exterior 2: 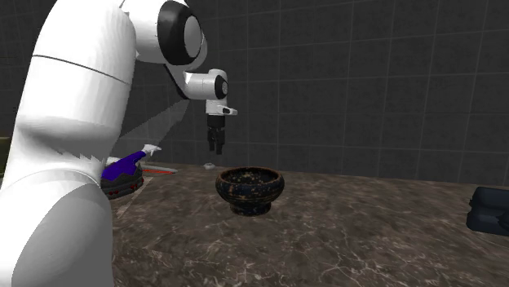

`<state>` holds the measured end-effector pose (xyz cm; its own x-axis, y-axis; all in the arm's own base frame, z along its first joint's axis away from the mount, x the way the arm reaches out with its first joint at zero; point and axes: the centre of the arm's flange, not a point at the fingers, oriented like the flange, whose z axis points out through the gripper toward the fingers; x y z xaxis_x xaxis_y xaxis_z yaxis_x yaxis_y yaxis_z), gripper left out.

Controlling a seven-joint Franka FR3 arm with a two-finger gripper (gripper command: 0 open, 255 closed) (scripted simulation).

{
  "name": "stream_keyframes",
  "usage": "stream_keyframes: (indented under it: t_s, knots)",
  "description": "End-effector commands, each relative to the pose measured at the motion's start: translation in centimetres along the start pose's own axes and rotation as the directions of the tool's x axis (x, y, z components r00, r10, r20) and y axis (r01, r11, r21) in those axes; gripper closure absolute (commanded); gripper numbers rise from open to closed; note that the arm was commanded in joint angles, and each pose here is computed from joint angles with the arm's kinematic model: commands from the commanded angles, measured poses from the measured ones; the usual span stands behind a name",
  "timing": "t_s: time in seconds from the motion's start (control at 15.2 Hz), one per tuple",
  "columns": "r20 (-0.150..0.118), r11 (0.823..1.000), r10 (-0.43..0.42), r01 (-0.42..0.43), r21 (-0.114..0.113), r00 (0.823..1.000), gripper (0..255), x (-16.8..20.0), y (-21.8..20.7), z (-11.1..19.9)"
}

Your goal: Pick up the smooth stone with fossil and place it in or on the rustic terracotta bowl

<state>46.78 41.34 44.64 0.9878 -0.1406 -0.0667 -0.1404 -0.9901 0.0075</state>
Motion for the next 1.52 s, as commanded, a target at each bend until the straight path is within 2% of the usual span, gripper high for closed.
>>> stream_keyframes:
  t_s: [0.0, 0.26, 0.73, 1.25, 1.32, 1.45]
  knots:
    - [0.009, 1.0, 0.012, -0.012, -0.003, 1.0, 0, 1.2, -2.2, 1.1]
    - [0.024, 1.0, 0.029, -0.029, -0.006, 0.999, 0, 2.6, -6.1, 2.9]
    - [0.024, 1.0, 0.029, -0.029, -0.006, 0.999, 0, 2.5, -6.1, 6.9]
    - [0.024, 1.0, 0.029, -0.029, -0.006, 0.999, 0, 2.5, -6.1, 6.9]
    - [0.024, 1.0, 0.029, -0.029, -0.006, 0.999, 255, 2.5, -6.1, 6.9]
    - [0.024, 1.0, 0.029, -0.029, -0.006, 0.999, 255, 2.5, -6.1, 6.9]
